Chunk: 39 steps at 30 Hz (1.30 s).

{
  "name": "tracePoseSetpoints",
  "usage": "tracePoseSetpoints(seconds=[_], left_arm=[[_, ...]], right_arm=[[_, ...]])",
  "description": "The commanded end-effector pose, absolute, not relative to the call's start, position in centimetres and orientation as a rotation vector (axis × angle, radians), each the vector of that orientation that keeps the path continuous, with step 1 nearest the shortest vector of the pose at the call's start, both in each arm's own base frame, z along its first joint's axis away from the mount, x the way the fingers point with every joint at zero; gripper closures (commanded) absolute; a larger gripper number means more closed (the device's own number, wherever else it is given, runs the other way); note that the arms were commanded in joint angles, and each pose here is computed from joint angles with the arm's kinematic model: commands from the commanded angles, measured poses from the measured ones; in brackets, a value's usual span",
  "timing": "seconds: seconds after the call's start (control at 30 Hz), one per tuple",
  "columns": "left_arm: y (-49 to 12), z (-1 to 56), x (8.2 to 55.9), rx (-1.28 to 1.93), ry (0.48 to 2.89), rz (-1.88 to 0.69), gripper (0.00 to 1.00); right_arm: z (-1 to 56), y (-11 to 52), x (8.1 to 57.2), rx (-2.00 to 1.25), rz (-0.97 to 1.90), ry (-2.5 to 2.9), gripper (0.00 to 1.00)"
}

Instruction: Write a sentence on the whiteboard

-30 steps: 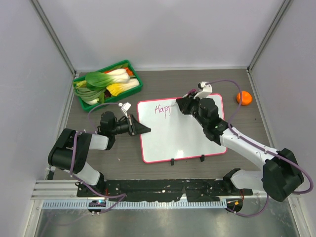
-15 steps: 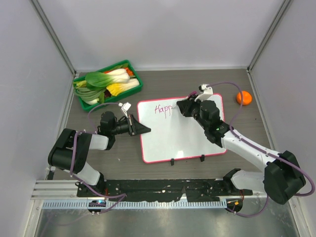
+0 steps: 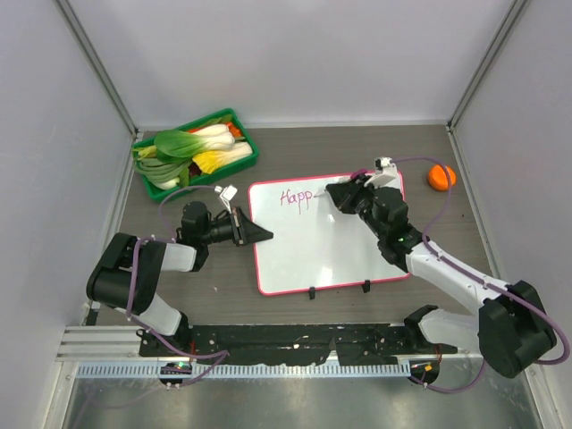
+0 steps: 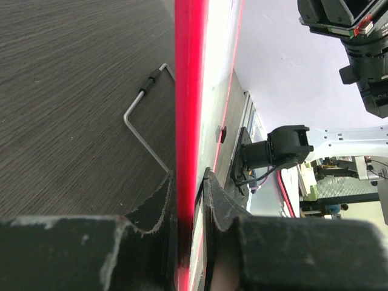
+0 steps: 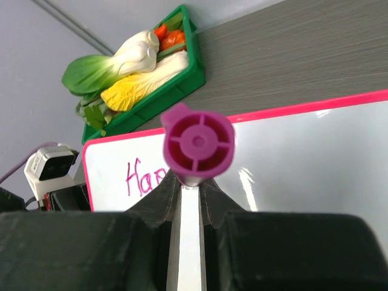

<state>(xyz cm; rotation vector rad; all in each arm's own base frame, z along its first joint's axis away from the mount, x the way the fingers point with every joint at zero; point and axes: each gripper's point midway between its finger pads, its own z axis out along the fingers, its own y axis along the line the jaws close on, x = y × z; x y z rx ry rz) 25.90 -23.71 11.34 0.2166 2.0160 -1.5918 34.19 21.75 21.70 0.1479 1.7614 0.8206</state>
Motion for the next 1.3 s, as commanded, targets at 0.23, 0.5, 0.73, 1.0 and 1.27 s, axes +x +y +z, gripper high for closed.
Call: tracePoseSetpoints(seconds=[0.23, 0.5, 0.73, 1.0, 1.27], left_arm=[[-23.2, 7.1, 25.9, 0.173, 2.151, -1.438, 1.0], [-23.2, 7.0, 25.9, 0.173, 2.151, -1.438, 1.0], [-23.2, 7.0, 25.9, 0.173, 2.152, -1.438, 1.0], [-23.2, 7.0, 26.0, 0.173, 2.154, -1.439, 1.0], [-23.2, 6.9, 26.0, 0.17, 2.157, -1.441, 1.0]], right_arm=[[27.3, 20.1, 34.6, 0.155, 0.824, 1.607, 0.99], [27.4, 20.8, 35.6, 0.129, 0.814, 1.619, 0.99], [28.5, 21.1, 35.3, 0.079, 0.723, 1.609, 0.99], [30.4, 21.9, 33.0, -0.023, 0.465, 1.573, 0.99], [29.1, 22.4, 33.2, -0.05, 0.385, 1.595, 0.99]])
